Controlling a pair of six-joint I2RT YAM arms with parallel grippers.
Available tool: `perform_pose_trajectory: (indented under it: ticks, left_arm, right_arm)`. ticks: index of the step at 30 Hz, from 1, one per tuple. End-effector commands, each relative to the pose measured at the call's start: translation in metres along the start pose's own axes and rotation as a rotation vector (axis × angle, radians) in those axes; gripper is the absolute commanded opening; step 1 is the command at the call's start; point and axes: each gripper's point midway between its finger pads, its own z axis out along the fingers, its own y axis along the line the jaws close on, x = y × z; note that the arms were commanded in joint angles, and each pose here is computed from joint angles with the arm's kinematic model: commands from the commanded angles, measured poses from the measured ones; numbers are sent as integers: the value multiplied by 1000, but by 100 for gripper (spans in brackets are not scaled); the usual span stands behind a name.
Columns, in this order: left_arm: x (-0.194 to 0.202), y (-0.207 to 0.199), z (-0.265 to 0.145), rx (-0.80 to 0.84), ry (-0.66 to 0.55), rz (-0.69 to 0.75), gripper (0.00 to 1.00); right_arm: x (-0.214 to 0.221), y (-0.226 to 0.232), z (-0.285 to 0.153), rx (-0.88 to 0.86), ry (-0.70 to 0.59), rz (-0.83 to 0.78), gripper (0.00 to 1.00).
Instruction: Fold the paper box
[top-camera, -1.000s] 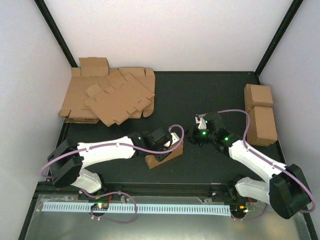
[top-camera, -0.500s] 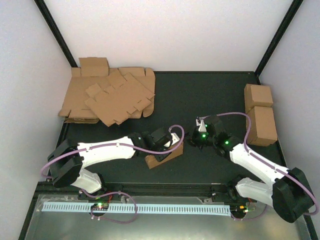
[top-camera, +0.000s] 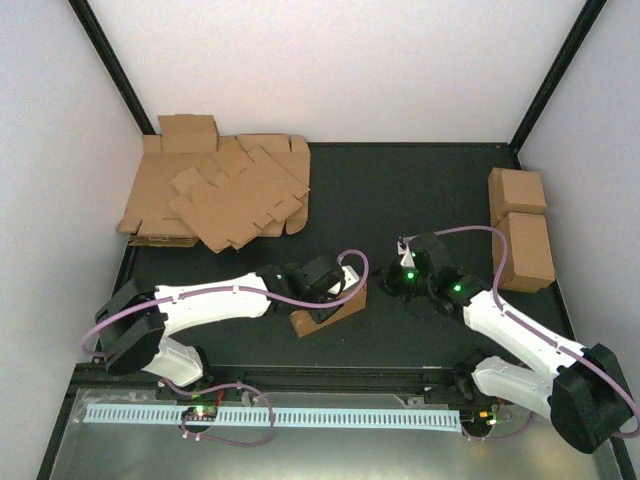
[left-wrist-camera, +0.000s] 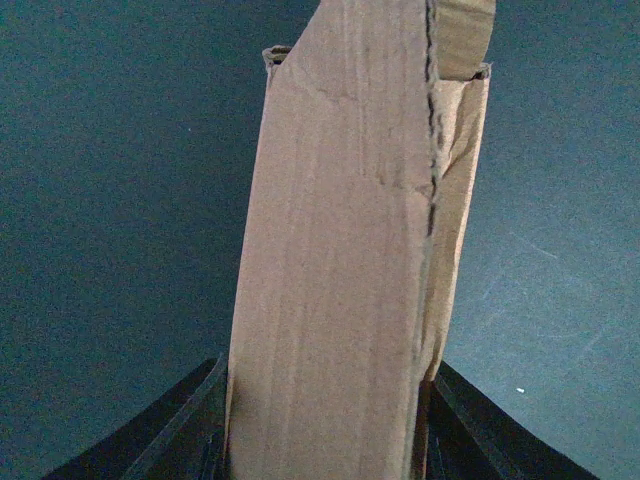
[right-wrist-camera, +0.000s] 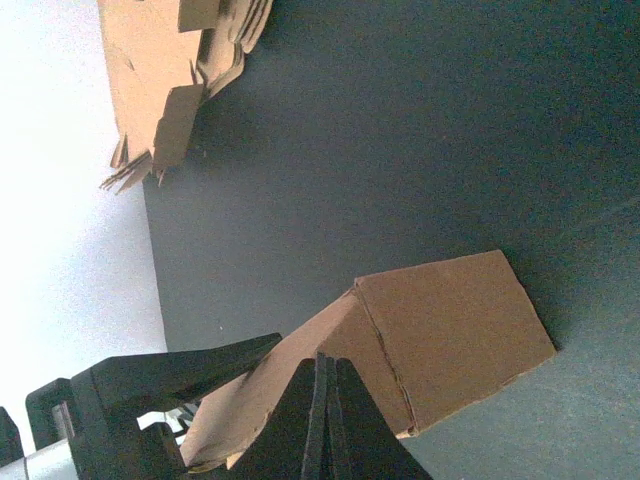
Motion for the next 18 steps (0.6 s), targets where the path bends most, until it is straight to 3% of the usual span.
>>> perform_pose_trajectory:
  ticks: [1,9,18]
  left_arm:
    - [33,3,13,-19,123,13,49]
    - [31,2,13,-21,127,14,49]
    - [30,2,13,-20,127,14,49]
  right_arm:
    - [6,3,0,-9,11,-23,2]
    - [21,11,-1,-17,40,-51,2]
    - [-2,4,-22,108,-90,-229,2]
